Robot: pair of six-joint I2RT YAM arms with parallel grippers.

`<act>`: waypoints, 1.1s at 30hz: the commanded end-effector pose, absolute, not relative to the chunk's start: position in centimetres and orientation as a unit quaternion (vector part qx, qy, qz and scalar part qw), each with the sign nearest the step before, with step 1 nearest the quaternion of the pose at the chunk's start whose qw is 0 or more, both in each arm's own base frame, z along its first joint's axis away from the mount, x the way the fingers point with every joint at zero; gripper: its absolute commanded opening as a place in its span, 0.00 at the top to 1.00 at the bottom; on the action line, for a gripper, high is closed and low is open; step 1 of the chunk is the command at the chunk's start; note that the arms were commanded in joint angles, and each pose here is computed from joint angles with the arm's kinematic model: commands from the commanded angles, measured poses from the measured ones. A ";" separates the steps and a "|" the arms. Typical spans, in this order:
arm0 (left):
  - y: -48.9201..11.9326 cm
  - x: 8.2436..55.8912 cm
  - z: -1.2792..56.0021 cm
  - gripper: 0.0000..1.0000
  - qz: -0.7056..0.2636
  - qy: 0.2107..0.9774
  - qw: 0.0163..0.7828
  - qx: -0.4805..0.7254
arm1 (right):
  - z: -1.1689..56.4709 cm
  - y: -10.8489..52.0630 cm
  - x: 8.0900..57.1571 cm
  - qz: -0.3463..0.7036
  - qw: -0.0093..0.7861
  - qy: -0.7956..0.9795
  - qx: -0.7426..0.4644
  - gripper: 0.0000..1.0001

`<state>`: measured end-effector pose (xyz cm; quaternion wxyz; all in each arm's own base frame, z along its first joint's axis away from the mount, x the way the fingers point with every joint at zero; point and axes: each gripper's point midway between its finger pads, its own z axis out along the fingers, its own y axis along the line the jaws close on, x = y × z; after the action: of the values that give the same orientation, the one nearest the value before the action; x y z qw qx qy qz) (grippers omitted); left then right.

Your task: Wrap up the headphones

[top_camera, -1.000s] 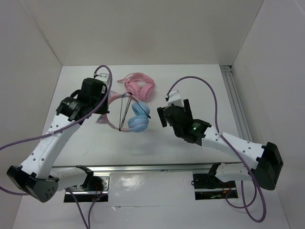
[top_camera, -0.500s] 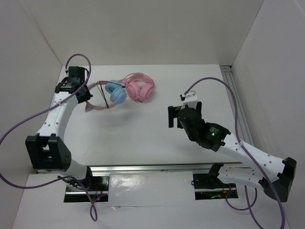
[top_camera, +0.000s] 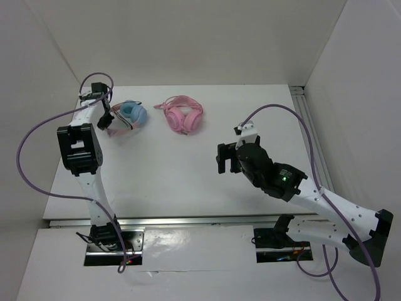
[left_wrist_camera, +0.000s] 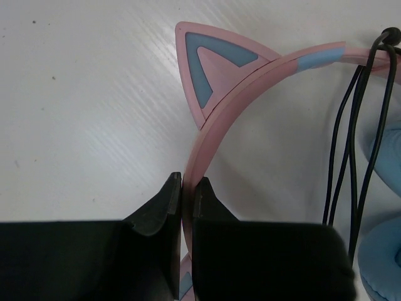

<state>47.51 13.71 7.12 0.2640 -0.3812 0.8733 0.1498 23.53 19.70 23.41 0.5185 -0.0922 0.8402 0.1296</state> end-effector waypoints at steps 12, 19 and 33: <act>12.6 52.5 4.3 0.83 0.097 0.858 0.294 -0.409 | 24.1 21.8 23.3 0.161 0.518 0.833 -0.108 0.01; 10.9 52.1 5.3 0.29 0.053 0.860 0.292 -0.415 | 25.4 22.4 22.5 0.185 0.522 0.825 -0.113 0.01; 5.1 46.4 20.0 0.00 -0.118 0.850 0.363 -0.364 | 29.9 20.0 22.2 0.146 0.544 0.821 -0.097 0.01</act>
<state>48.62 8.06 15.06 0.3446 -0.3923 0.8523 -0.0295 22.26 22.03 26.88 0.5209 -0.1189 0.8282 0.1689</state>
